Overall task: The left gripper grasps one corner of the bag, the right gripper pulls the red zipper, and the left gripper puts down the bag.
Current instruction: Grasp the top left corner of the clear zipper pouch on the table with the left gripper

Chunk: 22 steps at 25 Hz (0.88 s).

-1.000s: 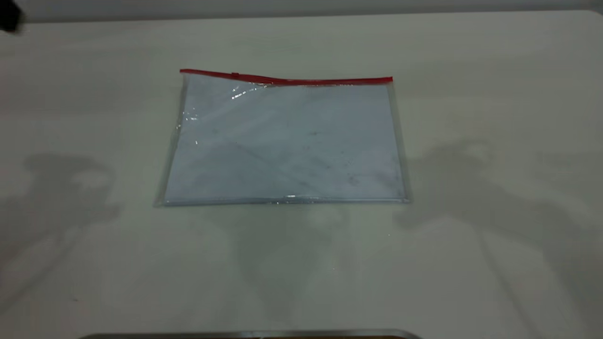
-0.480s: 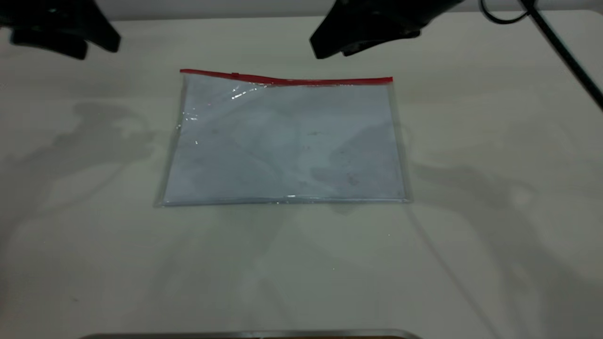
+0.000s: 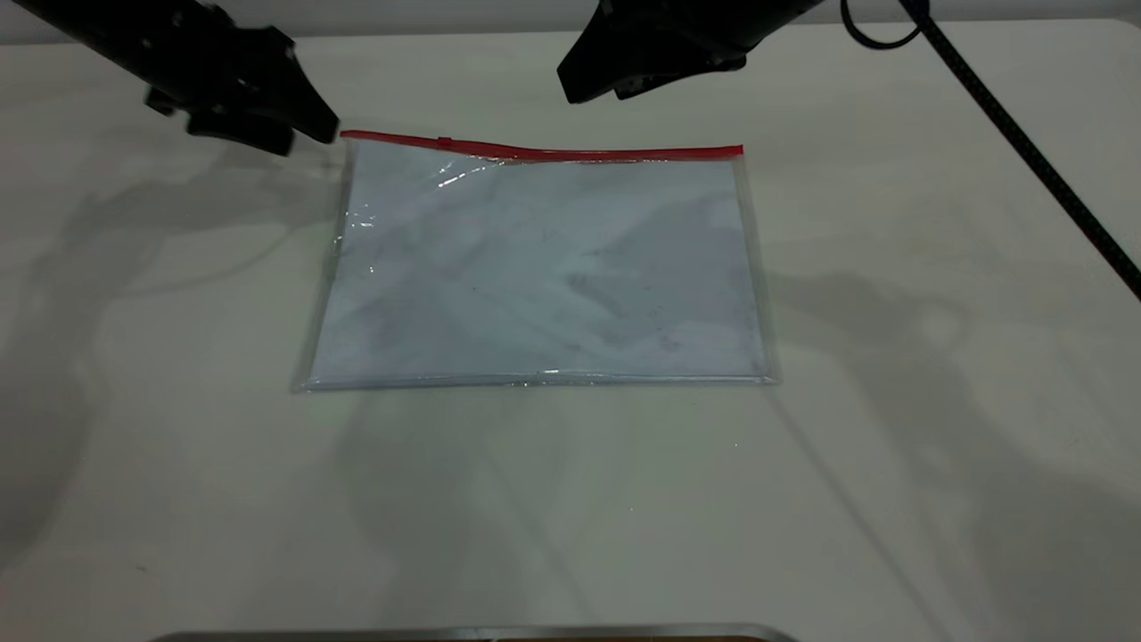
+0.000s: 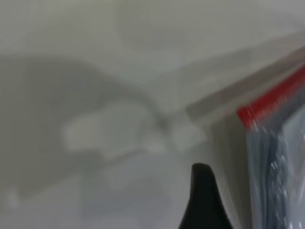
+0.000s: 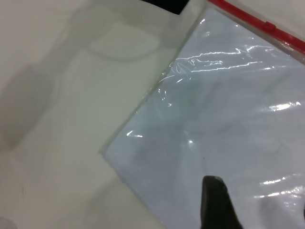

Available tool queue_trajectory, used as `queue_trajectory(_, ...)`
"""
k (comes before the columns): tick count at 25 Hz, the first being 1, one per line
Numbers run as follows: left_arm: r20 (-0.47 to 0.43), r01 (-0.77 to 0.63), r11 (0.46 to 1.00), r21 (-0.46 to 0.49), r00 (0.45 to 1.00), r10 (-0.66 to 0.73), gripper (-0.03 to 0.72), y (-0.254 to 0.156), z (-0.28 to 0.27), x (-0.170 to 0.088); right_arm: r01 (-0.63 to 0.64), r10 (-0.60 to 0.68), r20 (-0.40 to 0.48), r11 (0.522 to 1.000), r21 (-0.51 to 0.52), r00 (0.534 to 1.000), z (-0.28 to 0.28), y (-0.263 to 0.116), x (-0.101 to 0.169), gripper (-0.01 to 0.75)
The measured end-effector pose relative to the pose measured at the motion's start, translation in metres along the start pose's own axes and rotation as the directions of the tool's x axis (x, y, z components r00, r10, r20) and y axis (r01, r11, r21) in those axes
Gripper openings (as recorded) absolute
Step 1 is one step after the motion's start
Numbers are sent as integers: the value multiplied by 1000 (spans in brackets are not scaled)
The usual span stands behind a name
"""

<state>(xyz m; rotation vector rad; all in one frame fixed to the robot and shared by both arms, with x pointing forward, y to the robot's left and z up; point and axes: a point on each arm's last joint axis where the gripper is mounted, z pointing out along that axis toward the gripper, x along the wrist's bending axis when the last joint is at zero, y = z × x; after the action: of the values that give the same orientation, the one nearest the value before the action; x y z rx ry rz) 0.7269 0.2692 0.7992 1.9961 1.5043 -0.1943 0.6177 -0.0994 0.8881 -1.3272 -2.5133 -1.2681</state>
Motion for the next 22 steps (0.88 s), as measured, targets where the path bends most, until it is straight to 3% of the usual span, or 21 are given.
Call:
queue_trajectory(5, 96, 21, 1000, 8, 995, -22, 586, 0, 27, 8, -16, 16, 11, 1000, -7, 1000, 1, 0, -2, 472)
queue_trajectory(12, 172, -9, 1000, 2, 985, 9, 568, -4, 52, -6, -16, 16, 32, 1000, -9, 999, 1, 0, -4, 472)
queue_trajectory(16, 183, -24, 1000, 6, 983, 22, 411, -4, 54, -9, -17, 17, 32, 1000, -10, 999, 1, 0, -4, 472)
queue_trajectory(19, 213, -26, 999, 24, 977, 21, 199, -5, 53, -12, -15, 15, 32, 1000, -10, 999, 1, 0, -4, 472)
queue_trajectory(22, 237, -62, 998, 29, 970, 54, 57, -6, 51, -14, 10, -9, 33, 1000, -29, 999, 0, 8, -3, 472)
